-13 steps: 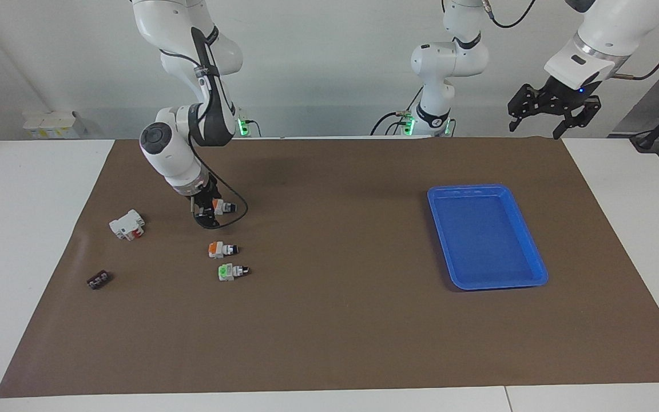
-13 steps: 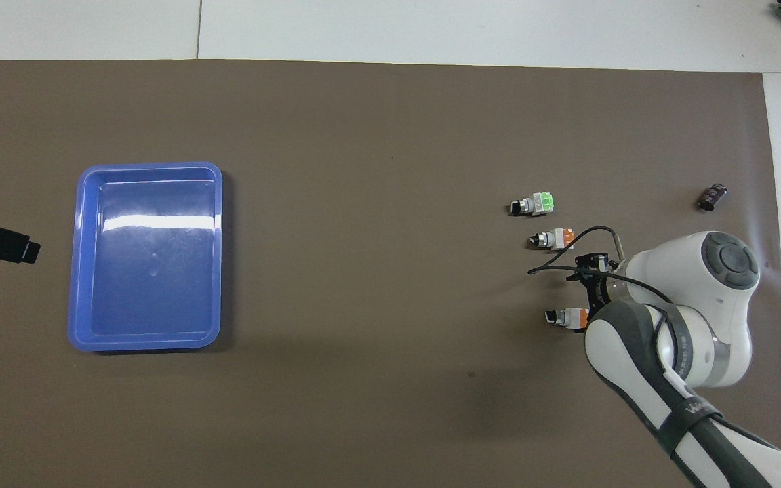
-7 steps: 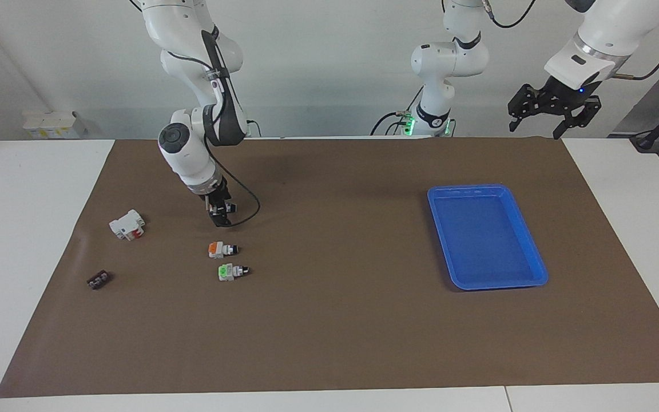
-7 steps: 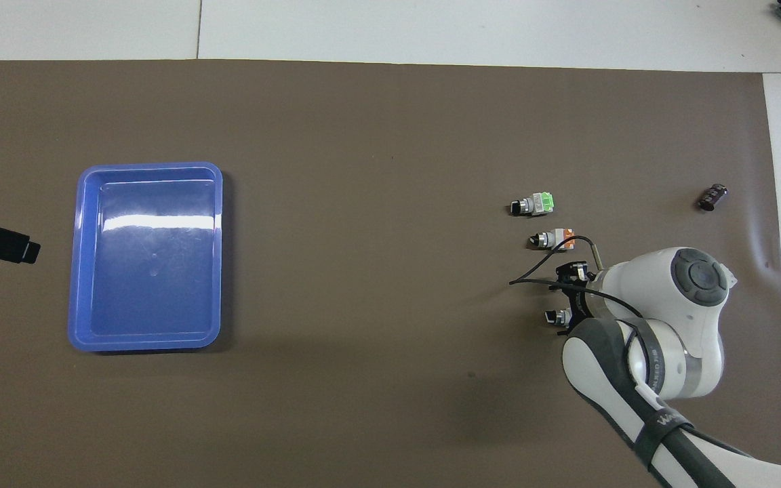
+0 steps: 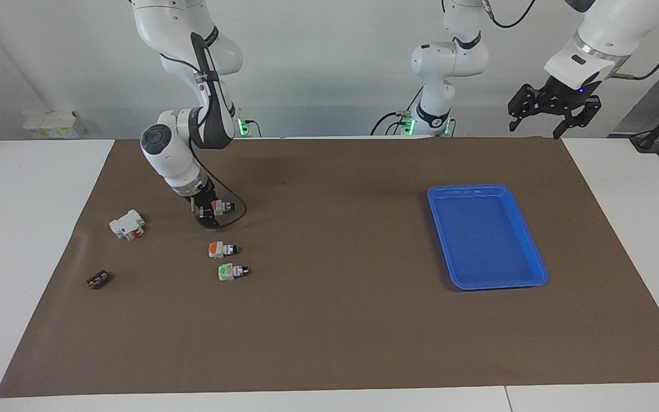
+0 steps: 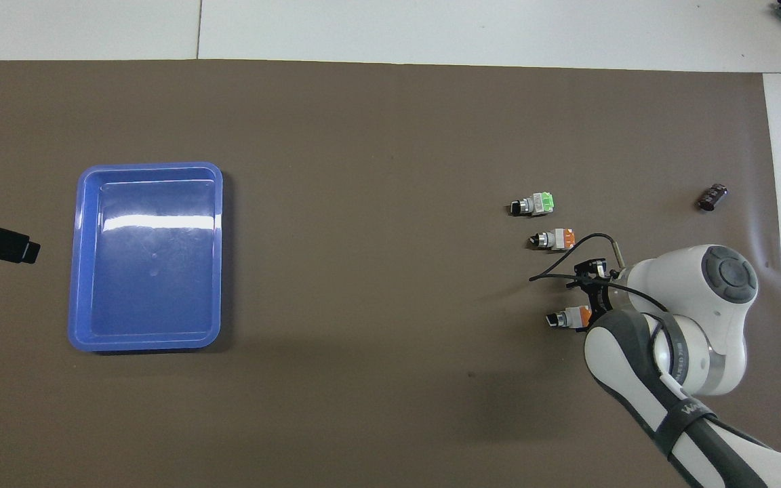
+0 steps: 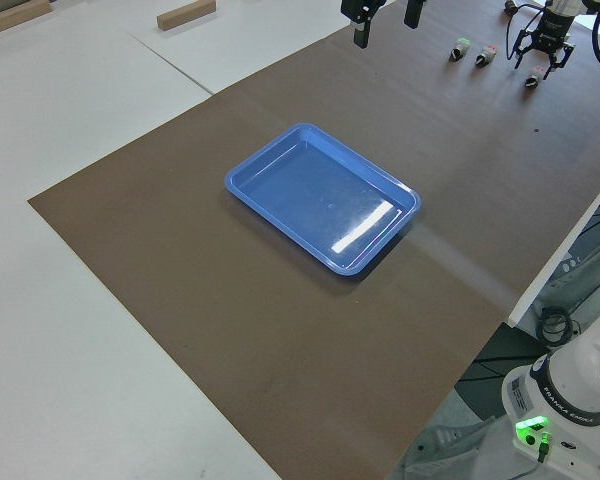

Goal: Turn and place switch with both arms
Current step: 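Reach the right gripper down to the orange-topped switch nearest the robot, then grasp the orange switch with the right gripper and lift it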

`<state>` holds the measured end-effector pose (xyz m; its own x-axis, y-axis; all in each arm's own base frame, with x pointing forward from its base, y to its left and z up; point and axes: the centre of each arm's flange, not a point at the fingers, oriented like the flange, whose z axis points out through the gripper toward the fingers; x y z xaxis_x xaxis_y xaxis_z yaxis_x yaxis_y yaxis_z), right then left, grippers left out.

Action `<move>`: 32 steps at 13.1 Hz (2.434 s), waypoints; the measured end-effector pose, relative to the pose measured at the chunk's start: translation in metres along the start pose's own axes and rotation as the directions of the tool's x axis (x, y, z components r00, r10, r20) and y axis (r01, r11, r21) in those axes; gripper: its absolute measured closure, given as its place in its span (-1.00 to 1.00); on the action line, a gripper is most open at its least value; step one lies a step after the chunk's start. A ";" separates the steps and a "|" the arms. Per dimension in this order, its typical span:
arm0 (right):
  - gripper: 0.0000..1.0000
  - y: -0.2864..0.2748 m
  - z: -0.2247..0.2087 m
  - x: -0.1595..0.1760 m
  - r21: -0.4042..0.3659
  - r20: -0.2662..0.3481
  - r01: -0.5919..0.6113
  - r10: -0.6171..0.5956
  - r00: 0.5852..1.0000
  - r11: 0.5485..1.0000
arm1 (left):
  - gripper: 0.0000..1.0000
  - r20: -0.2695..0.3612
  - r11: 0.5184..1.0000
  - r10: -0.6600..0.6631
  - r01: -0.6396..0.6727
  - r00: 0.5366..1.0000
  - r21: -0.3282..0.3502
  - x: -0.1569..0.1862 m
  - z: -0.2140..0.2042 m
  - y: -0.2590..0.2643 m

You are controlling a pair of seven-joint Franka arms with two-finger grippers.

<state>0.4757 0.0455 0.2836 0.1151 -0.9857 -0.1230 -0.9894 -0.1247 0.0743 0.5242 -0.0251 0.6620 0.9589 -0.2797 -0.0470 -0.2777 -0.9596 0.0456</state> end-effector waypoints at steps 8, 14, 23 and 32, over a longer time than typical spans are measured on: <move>0.18 -0.001 -0.001 -0.005 0.003 0.000 0.052 -0.052 0.999 0.999 | -1.00 0.000 1.000 0.000 0.000 1.000 0.000 0.000 0.000 0.000; 0.18 -0.013 -0.028 -0.014 -0.058 0.081 0.159 -0.155 0.985 0.986 | -1.00 0.000 1.000 0.000 0.000 1.000 0.000 0.000 0.000 0.000; 0.18 -0.065 -0.225 -0.118 0.099 0.470 0.126 -0.159 0.868 0.987 | -1.00 0.000 1.000 0.000 0.000 1.000 0.000 0.000 0.000 0.000; 0.18 -0.081 -0.240 -0.250 0.254 0.634 -0.079 -0.104 0.766 0.964 | -1.00 0.000 1.000 0.000 0.000 1.000 0.000 0.000 0.000 0.000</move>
<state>0.5481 0.2748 0.5455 0.1350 -0.6706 -0.7295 -0.9854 -0.0135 -0.1700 0.5242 -0.0251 0.6620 0.9589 -0.2797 -0.0470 -0.2777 -0.9596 0.0456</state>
